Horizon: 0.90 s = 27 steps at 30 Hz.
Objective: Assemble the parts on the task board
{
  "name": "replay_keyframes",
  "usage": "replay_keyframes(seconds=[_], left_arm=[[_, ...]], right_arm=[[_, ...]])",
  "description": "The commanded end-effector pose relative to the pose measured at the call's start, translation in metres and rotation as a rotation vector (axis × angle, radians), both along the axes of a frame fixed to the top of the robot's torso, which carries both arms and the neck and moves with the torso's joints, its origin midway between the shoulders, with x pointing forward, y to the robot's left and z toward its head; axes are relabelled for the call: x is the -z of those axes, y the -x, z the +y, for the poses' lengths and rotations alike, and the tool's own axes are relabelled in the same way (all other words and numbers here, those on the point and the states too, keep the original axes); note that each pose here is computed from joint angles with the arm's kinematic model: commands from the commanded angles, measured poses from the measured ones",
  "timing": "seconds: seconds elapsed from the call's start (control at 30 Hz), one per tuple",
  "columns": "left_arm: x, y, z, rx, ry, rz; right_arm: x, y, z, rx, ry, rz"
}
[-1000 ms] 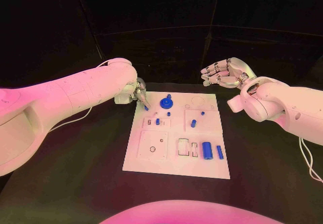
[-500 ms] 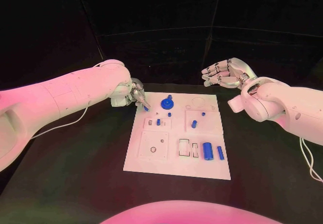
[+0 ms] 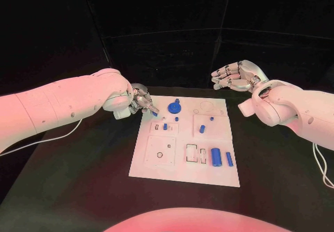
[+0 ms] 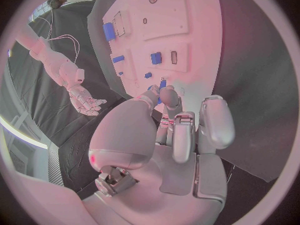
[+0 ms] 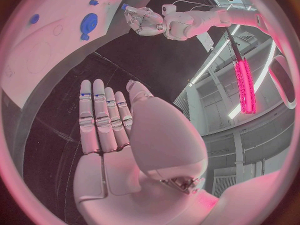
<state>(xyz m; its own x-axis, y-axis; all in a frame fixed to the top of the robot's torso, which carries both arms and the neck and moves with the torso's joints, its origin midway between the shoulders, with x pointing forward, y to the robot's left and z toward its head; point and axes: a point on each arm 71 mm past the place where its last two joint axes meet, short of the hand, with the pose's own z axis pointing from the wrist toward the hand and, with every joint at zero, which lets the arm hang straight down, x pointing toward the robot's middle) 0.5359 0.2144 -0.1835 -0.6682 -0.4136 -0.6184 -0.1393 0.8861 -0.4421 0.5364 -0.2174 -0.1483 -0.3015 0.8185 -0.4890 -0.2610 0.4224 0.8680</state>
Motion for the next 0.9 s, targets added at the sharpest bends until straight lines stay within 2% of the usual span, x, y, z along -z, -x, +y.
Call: replay_keyframes(seconds=[0.03, 0.23, 0.43, 0.9], left_arm=[[-0.0028, 0.0021, 0.003, -0.063, -0.014, -0.110], [0.0063, 0.0144, 0.003, -0.059, -0.049, -0.151], [0.0142, 0.0227, 0.000, -0.022, -0.104, -0.186], [0.0260, 0.0368, -0.011, 0.036, -0.144, -0.154]], right_arm=[[-0.001, 0.000, 0.001, -0.009, -0.004, -0.002], [-0.001, 0.000, 0.000, -0.009, -0.004, -0.002], [-0.001, 0.000, 0.000, -0.009, -0.004, -0.002], [-0.001, 0.000, 0.002, -0.013, -0.005, -0.002]])
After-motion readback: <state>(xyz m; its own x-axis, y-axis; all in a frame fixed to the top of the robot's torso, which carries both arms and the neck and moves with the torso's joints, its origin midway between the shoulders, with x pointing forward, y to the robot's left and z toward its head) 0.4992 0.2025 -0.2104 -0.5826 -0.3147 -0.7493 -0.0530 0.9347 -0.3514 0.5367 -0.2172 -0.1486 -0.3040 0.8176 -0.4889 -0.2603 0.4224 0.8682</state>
